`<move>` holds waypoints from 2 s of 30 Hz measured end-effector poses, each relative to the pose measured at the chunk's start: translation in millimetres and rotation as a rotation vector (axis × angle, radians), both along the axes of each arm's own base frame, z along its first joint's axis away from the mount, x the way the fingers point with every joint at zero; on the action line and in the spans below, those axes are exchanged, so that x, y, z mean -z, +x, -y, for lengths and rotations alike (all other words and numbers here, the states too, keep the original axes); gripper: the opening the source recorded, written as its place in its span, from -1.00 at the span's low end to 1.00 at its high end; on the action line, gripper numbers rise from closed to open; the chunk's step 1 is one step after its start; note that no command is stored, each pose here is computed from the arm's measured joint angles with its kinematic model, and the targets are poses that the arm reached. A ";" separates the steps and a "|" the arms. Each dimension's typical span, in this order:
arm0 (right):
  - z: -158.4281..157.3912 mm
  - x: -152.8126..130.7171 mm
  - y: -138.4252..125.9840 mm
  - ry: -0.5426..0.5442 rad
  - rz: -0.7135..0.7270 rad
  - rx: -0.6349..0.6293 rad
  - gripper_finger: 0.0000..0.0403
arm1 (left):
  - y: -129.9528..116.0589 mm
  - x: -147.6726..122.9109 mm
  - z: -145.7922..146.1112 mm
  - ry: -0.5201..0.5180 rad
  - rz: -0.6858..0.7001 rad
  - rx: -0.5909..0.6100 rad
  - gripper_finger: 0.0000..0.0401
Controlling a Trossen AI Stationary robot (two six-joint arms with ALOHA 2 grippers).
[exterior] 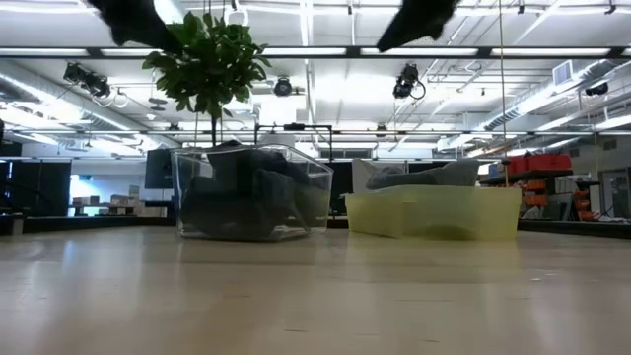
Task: Pick & Place hat
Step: Return to Home Position
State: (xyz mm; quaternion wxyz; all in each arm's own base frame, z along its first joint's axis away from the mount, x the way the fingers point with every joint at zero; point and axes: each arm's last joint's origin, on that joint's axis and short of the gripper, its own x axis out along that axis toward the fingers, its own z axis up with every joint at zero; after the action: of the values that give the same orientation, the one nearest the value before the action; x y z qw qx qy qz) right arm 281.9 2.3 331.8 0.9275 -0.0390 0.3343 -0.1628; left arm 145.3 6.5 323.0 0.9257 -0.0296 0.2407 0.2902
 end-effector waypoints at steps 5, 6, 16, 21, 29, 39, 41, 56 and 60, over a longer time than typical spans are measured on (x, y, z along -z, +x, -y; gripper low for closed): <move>-11.2 26.9 -41.1 0.016 0.153 -0.032 -1.00 | -34.5 17.2 3.9 -0.001 0.100 0.038 -0.99; -11.6 32.2 -48.3 0.020 0.191 -0.037 -1.00 | -38.4 23.9 4.1 -0.004 0.118 0.045 -0.99; -6.7 79.9 -108.2 0.080 0.517 -0.040 -0.98 | -58.1 76.9 4.6 0.032 0.310 0.119 -0.99; -5.1 104.8 -128.6 0.096 0.593 -0.067 -0.97 | -58.4 103.2 5.4 0.110 0.321 0.187 -0.99; -2.9 131.8 -148.0 0.093 0.608 -0.069 -0.96 | -55.5 124.0 9.5 0.169 0.392 0.346 -0.99; -0.7 152.7 -166.5 0.081 0.672 -0.075 -0.96 | -60.0 125.3 8.5 0.212 0.445 0.342 -0.99; -0.4 153.8 -169.4 0.077 0.685 -0.076 -0.96 | -60.0 126.0 8.2 0.214 0.437 0.333 -0.99; 1.0 166.9 -179.1 0.081 0.672 -0.064 -0.96 | -59.9 130.5 8.1 0.149 0.423 0.315 -0.99; 1.0 166.9 -179.1 0.105 0.680 -0.055 -0.96 | -60.4 137.1 8.0 0.105 0.374 0.308 -0.99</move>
State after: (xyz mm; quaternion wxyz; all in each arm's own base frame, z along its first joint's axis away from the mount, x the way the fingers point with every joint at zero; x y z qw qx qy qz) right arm 102.8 1.4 164.9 0.9906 0.0562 0.0131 -0.1240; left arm 85.0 -1.5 185.9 0.9878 0.0022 0.0512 0.1473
